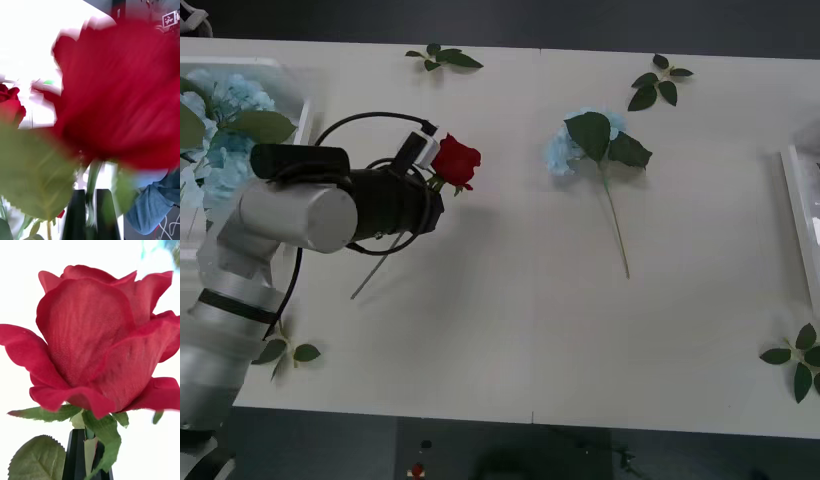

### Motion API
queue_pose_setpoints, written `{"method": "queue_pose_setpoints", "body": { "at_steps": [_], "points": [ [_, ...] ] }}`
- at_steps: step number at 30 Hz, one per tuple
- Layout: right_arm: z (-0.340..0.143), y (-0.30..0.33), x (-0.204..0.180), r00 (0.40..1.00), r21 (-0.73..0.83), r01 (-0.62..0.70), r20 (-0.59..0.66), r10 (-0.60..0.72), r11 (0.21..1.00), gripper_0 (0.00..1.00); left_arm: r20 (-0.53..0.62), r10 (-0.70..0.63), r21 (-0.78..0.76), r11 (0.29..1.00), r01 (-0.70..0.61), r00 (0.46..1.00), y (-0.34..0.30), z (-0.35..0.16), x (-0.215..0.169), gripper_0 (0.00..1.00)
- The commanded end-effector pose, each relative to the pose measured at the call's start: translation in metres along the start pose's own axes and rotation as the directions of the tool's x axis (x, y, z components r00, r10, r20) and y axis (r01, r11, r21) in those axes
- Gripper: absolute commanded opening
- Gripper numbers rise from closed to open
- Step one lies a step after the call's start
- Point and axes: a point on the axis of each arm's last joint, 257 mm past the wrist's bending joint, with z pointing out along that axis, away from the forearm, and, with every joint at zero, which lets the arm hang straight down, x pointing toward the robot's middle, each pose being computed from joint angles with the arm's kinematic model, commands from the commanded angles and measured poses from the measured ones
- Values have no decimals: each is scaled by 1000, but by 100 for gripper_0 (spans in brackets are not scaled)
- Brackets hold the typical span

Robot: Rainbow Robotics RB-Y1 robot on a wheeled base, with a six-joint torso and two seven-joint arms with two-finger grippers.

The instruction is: Put the red flowers into the right box and the blue flowers into the left box

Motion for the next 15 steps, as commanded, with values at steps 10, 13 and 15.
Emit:
{"method": "queue_pose_setpoints", "body": {
  "at_steps": [10, 13, 15],
  "points": [
    [-9, -4, -20, 997, -58, -13, 70, 17, 998, 100, -14, -171, 236, 957, 170, 985, 21, -104, -15, 0],
    [-12, 16, -22, 996, -136, -44, 69, 53, 990, 100, 12, -221, 338, 919, 204, 975, 11, -125, -24, 0],
    [-17, 33, -26, 994, -201, -63, 73, 79, 978, 100, 41, -275, 428, 874, 232, 961, 1, -138, -34, 0]
  ]
}}
